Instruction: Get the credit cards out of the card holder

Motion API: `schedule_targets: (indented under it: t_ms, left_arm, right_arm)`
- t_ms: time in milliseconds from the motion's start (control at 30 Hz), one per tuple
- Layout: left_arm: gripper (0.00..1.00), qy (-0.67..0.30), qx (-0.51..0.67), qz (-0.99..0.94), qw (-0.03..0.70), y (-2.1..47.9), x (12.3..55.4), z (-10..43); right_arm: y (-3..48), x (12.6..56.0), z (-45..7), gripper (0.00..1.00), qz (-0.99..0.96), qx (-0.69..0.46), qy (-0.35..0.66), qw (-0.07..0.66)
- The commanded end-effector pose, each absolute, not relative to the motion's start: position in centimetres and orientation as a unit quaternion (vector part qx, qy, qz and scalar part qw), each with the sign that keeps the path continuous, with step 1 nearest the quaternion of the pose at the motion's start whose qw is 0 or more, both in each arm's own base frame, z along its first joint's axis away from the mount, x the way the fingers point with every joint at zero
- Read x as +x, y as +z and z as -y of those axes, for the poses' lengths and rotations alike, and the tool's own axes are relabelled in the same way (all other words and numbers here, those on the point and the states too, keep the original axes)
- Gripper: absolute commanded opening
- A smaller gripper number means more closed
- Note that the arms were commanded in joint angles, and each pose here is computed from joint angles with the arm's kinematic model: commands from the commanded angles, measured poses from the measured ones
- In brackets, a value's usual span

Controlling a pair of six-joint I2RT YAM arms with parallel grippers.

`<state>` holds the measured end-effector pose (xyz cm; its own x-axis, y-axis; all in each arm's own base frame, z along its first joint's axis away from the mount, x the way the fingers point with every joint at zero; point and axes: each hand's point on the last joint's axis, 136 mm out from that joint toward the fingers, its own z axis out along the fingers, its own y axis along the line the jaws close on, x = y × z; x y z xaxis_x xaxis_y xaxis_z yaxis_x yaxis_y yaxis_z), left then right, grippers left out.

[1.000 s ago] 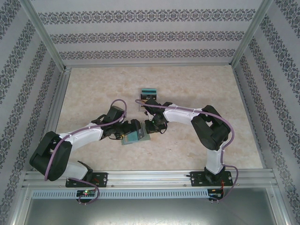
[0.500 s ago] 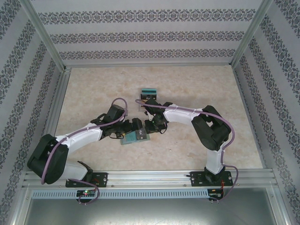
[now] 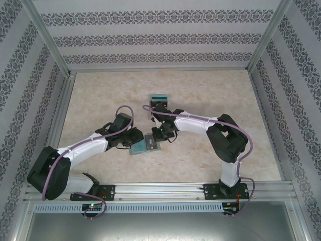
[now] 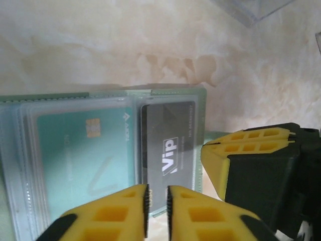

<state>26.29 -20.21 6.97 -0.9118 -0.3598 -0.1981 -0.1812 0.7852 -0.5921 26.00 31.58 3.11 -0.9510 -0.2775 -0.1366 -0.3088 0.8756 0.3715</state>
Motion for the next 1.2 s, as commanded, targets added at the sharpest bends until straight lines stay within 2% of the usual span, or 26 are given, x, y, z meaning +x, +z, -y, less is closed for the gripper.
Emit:
schedule_targets:
  t_ms: [0,367,933,1167]
  left_arm:
    - [0.15,-0.287,-0.153,-0.935,0.139,5.9,26.1,20.3]
    - [0.23,-0.3,-0.152,-0.934,0.119,4.5,26.4,21.4]
    - [0.25,-0.294,-0.154,-0.939,0.094,2.9,25.6,21.4]
    - [0.24,-0.257,-0.149,-0.946,0.131,5.1,25.5,19.2]
  right_arm:
    - [2.1,25.9,-31.7,0.08,-0.969,-0.154,0.194,0.028]
    - [0.5,25.3,-31.5,0.08,-0.971,-0.155,0.183,0.009]
    - [0.7,24.6,-33.2,0.09,-0.965,-0.171,0.2,0.002]
    - [0.9,24.8,-32.7,0.1,-0.968,-0.17,0.185,0.01]
